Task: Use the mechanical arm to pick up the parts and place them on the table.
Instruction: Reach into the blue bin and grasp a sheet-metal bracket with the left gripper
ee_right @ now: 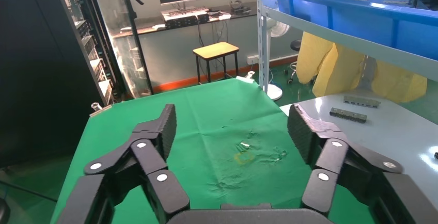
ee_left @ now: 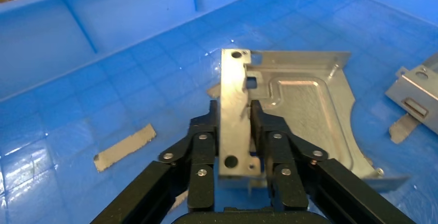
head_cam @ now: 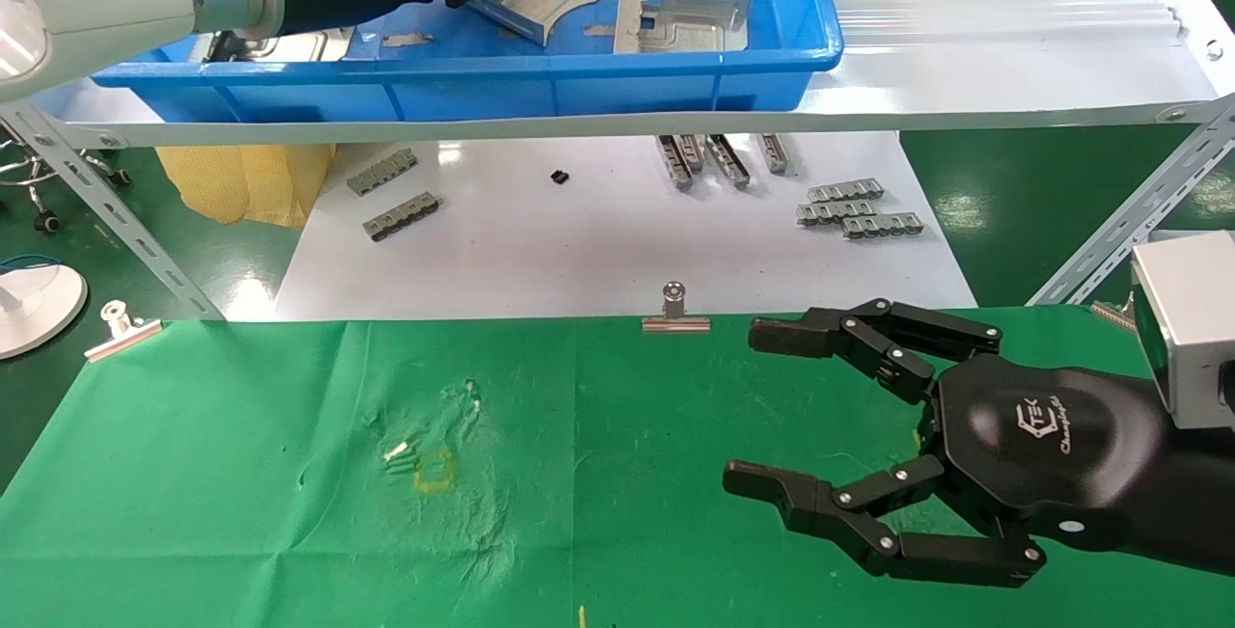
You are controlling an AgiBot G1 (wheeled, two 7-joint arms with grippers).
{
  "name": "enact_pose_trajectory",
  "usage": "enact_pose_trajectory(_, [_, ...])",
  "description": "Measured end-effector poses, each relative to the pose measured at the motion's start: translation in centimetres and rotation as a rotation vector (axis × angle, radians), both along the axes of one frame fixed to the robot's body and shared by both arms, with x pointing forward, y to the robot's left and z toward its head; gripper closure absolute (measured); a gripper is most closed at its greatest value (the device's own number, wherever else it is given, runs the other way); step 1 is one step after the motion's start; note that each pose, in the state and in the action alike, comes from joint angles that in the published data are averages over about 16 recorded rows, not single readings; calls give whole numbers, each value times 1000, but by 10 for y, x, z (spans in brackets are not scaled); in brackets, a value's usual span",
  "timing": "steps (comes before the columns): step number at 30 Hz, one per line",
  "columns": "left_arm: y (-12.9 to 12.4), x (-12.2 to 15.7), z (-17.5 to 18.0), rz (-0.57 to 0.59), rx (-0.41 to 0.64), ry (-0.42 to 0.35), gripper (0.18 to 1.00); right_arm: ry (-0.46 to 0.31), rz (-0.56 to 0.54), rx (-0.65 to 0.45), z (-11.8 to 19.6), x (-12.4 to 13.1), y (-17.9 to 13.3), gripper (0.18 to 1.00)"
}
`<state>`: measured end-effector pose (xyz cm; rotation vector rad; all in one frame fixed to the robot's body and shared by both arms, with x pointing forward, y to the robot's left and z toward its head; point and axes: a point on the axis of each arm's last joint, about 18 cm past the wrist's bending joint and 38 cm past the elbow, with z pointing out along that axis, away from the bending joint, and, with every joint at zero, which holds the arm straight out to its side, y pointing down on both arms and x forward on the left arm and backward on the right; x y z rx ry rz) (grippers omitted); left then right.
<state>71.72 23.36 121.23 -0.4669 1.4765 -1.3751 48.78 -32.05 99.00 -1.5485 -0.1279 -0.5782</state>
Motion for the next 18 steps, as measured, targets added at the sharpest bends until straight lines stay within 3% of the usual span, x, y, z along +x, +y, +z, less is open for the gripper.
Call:
enact_pose_trajectory(11, [3,-13,18,-35,-6,-51,897,0,0,0,0,0,0,279])
enact_pose_trajectory(18, [9,-40,29,-149,47,-94,906,0,0,0,0,0,0,212])
